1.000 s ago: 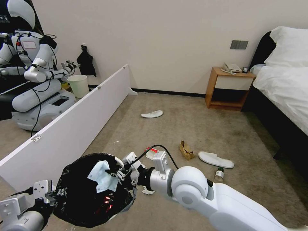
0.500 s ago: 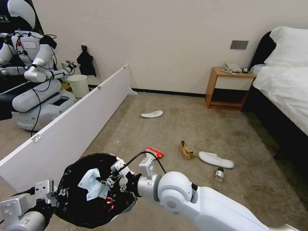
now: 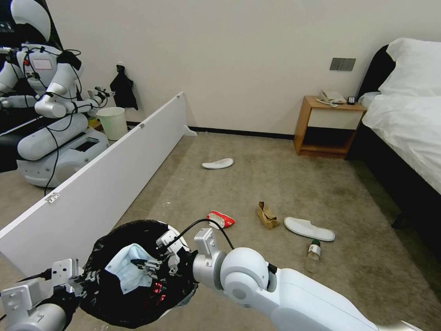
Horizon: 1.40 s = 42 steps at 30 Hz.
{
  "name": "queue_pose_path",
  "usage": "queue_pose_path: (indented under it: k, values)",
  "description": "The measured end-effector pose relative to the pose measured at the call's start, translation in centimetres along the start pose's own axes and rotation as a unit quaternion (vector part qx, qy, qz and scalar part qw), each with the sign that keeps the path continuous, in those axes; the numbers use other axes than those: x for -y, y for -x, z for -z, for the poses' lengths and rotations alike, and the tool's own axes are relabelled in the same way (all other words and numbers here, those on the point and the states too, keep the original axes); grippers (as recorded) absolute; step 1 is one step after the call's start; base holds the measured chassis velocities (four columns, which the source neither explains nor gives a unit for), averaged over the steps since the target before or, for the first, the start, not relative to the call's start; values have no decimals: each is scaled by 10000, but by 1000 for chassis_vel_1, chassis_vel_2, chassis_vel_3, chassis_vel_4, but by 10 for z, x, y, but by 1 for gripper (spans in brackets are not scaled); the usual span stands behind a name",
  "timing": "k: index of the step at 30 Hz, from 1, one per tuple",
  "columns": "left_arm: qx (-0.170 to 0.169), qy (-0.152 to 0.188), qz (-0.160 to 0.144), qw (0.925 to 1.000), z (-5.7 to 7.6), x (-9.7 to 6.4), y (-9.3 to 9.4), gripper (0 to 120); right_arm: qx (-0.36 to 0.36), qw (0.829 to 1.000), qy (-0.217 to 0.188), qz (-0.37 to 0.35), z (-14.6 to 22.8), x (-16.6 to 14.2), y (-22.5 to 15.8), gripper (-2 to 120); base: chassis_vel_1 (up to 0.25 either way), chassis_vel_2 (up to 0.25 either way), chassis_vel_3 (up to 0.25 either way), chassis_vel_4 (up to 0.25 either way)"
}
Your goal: Pick up the trash bin, then pick up the garbage from the floor and place it into the trash bin.
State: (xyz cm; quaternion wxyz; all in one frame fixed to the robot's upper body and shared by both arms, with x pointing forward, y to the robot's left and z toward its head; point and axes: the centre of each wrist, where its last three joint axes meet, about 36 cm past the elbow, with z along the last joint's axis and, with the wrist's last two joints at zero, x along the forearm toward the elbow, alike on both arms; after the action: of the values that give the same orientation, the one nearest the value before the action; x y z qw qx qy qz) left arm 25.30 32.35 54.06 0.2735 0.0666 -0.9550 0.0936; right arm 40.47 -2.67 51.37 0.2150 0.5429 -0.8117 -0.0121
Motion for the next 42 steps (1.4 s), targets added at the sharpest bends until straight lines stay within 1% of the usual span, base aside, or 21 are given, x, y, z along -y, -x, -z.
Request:
queue_pose_path:
  k: [1,2,3,4,6,8,10,13,22,26,27,29,30,32,34,35,37,38,40,41,42]
  values:
    - [-2,-1,-2,10000,0,0,0,3,-3,10000,-2,-3,0,0,0,62,0,0,0,0]
    - [-2,-1,-2,10000,0,0,0,3,-3,10000,-2,-3,0,0,0,62,0,0,0,0]
    - [0,0,-2,10000,0,0,0,3,0,10000,-4,-2,0,0,-1,68,0,0,0,0]
    - [0,0,-2,10000,0,0,0,3,0,10000,-4,-2,0,0,-1,68,0,0,0,0]
    - [11,7,2,10000,1,-1,0,3,12,10000,-5,-13,1,0,-2,80,0,0,0,0]
    - [13,7,1,10000,1,-1,0,3,20,10000,-8,-12,2,0,-2,83,0,0,0,0]
    - [17,5,-2,10000,2,-1,0,3,47,10000,-4,5,2,0,-3,95,0,0,0,0]
    - [15,-1,-2,10000,1,-1,0,3,70,10000,1,9,3,1,-4,99,0,0,0,0]
    - [9,-8,-4,10000,1,-1,0,3,128,9999,-18,55,5,-1,-6,100,0,0,0,0]
    - [14,-10,24,10000,1,-3,1,3,491,9987,-74,101,12,0,-11,100,0,0,0,0]
    - [11,-22,50,10000,1,-4,2,3,826,9965,-88,68,20,6,-16,100,0,0,0,0]
    - [10,-24,53,10000,1,-5,3,3,892,9960,-89,47,21,7,-17,100,0,0,0,0]
    - [9,-35,57,10000,1,-6,4,3,1320,9911,-71,-132,29,18,-26,100,0,0,0,0]
    - [10,-41,60,10000,2,-6,5,3,1544,9876,-49,-290,32,28,-33,100,0,0,0,0]
    - [24,-59,73,10000,2,-10,8,3,2073,9736,44,-954,32,58,-63,100,0,0,0,0]
    - [24,-59,73,10000,2,-10,8,3,2073,9736,44,-954,32,58,-63,100,0,0,0,0]
    - [32,-77,97,9999,2,-12,11,3,2483,9544,223,-1641,16,83,-87,100,0,0,0,0]
    - [32,-77,97,9999,2,-12,11,3,2483,9544,223,-1641,16,83,-87,100,0,0,0,0]
    - [48,-42,117,9999,3,-13,16,3,2565,9361,279,-2390,-6,104,-116,100,0,0,0,0]
    - [48,-42,117,9999,3,-13,16,3,2565,9361,279,-2390,-6,104,-116,100,0,0,0,0]
    - [56,-14,146,9999,3,-13,19,3,2534,9233,236,-2876,-25,111,-134,100,0,0,0,0]
